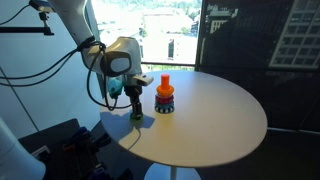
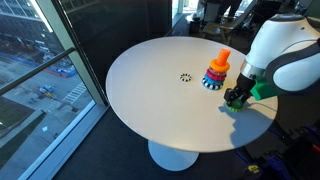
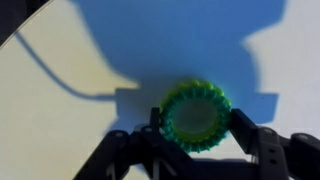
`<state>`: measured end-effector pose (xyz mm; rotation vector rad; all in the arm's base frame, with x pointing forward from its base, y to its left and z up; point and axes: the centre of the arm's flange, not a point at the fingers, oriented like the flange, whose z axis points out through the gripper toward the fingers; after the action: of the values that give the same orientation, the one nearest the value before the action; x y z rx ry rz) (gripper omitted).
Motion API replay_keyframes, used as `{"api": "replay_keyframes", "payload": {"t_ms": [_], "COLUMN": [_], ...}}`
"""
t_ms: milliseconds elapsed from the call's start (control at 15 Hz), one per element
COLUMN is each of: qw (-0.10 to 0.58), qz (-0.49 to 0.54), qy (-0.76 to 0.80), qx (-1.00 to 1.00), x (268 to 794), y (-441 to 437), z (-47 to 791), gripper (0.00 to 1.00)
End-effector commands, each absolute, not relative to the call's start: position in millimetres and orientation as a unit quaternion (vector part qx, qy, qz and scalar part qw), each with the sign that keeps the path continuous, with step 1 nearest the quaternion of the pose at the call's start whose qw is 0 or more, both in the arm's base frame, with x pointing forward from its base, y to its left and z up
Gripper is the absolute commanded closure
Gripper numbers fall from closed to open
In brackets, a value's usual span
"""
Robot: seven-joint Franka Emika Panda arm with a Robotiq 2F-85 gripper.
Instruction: Put the green ring on the orange stand
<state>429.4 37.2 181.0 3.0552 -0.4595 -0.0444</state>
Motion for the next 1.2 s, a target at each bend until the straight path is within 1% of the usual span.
{"api": "replay_keyframes", "payload": {"t_ms": [0,600,1133], "qw": [0.031,0.021,0.012], "qz": [-0.009,-0.001,0.029], "qy": [-0.159,-0.161,-0.168], "qx": [0.987,0.987,0.985], "x": [434.1,435.1,453.4], "y": [38.4,34.2,29.6], "z": [180.0,214.7,276.6], "gripper": [0.55,0.55,0.55]}}
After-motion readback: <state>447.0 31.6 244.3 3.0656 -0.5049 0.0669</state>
